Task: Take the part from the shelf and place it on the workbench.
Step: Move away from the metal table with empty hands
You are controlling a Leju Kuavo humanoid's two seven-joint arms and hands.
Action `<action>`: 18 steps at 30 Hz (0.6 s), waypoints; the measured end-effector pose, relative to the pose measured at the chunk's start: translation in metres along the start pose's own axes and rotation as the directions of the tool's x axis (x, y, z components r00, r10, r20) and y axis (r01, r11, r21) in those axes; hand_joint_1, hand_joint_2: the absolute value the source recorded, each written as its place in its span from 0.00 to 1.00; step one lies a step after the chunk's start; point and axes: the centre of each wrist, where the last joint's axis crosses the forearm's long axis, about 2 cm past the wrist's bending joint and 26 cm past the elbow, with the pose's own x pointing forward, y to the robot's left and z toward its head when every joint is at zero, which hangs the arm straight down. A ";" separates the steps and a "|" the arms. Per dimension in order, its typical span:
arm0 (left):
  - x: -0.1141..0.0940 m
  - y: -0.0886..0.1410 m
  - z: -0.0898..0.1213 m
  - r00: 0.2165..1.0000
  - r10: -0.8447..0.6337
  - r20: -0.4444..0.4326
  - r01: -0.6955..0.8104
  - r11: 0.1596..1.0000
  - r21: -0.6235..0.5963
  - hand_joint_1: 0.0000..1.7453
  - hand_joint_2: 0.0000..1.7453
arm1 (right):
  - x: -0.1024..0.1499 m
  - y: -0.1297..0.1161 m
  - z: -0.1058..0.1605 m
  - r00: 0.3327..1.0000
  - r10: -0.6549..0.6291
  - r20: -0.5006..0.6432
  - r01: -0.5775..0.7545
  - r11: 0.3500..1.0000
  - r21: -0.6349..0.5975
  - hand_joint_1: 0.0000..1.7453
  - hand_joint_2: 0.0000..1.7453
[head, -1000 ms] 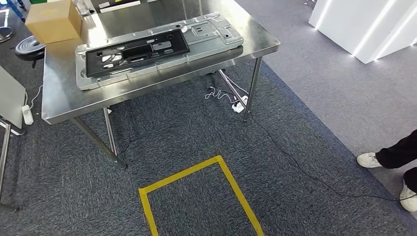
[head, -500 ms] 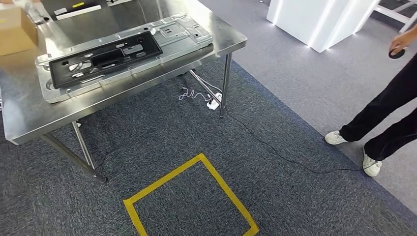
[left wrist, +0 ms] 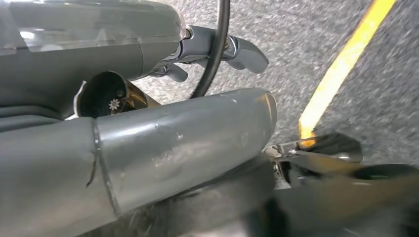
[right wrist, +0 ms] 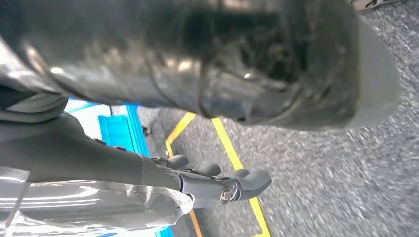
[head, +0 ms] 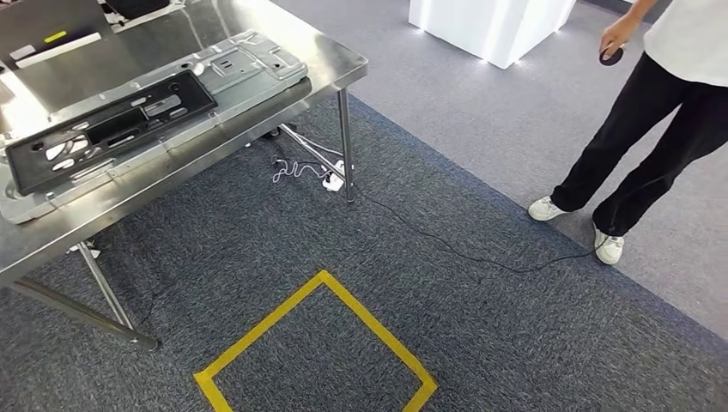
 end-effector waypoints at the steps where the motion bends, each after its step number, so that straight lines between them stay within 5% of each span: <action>1: -0.001 0.000 0.000 1.000 0.001 -0.009 -0.001 1.000 -0.002 0.00 0.00 | 0.000 0.000 0.000 1.000 0.000 0.000 0.000 1.000 0.000 0.00 0.00; 18: 0.001 0.004 -0.001 1.000 0.009 0.016 -0.009 1.000 0.010 0.00 0.00 | -0.001 -0.002 -0.001 1.000 0.001 0.024 -0.001 1.000 -0.007 0.00 0.00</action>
